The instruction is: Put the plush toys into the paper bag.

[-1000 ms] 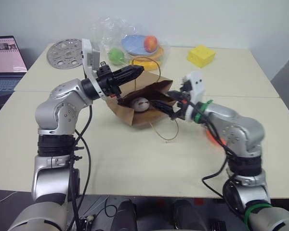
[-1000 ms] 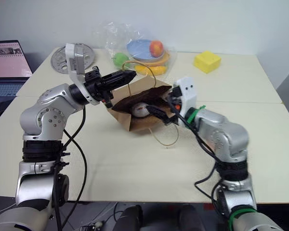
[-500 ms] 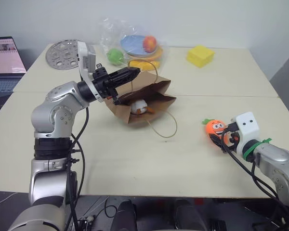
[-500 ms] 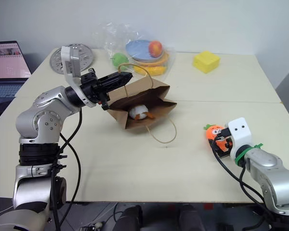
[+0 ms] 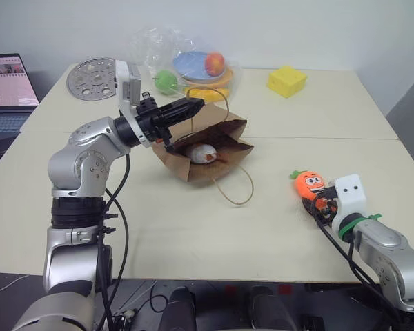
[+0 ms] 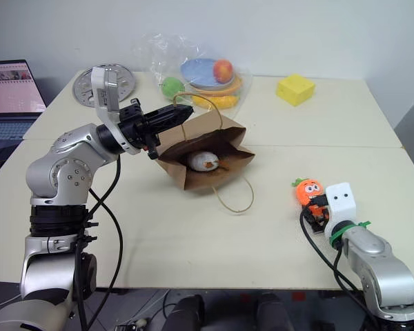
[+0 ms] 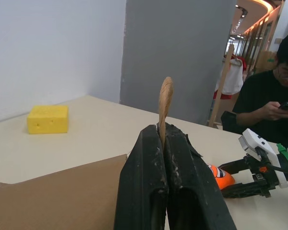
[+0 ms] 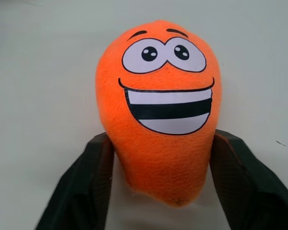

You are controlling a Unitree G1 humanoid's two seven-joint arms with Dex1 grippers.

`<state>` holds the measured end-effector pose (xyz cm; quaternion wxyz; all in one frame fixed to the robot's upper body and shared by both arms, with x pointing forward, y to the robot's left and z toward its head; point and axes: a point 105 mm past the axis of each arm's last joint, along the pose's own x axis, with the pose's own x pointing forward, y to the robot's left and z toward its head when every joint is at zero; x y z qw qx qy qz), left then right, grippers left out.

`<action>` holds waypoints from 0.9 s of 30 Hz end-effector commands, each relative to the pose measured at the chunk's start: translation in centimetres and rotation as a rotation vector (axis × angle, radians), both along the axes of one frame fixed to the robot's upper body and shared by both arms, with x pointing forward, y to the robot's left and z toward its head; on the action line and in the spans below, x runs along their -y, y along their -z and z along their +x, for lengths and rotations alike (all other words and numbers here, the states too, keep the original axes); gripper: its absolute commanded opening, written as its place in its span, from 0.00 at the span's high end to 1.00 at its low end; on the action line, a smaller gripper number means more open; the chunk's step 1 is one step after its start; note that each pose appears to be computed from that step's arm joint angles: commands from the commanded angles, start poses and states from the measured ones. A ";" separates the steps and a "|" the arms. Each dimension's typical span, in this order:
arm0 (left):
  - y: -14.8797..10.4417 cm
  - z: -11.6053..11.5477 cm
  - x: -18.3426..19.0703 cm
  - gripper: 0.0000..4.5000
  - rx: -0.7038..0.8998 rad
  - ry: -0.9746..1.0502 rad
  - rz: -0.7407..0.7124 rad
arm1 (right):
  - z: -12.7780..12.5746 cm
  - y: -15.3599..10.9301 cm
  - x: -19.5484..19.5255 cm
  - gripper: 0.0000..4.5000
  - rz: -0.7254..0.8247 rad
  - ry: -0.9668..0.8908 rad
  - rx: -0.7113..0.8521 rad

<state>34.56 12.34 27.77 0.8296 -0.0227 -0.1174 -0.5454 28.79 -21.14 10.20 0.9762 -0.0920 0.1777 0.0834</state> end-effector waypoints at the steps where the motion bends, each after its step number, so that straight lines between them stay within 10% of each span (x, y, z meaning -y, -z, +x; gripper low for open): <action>1: -1.4 -0.3 -0.3 1.00 0.060 -0.008 0.000 | 0.2 -1.5 0.3 0.60 -0.022 -0.006 0.064; 7: -1.3 -0.3 -0.2 1.00 0.057 -0.003 0.007 | 0.3 -4.1 -2.1 0.98 0.029 -0.168 0.135; 16: -1.4 0.0 0.0 1.00 0.062 0.011 0.016 | -0.5 -10.4 -9.7 0.98 0.207 -0.596 0.196; 27: -1.8 -0.3 0.5 1.00 0.074 0.033 0.021 | 4.0 -9.2 -15.2 0.98 0.246 -0.616 0.126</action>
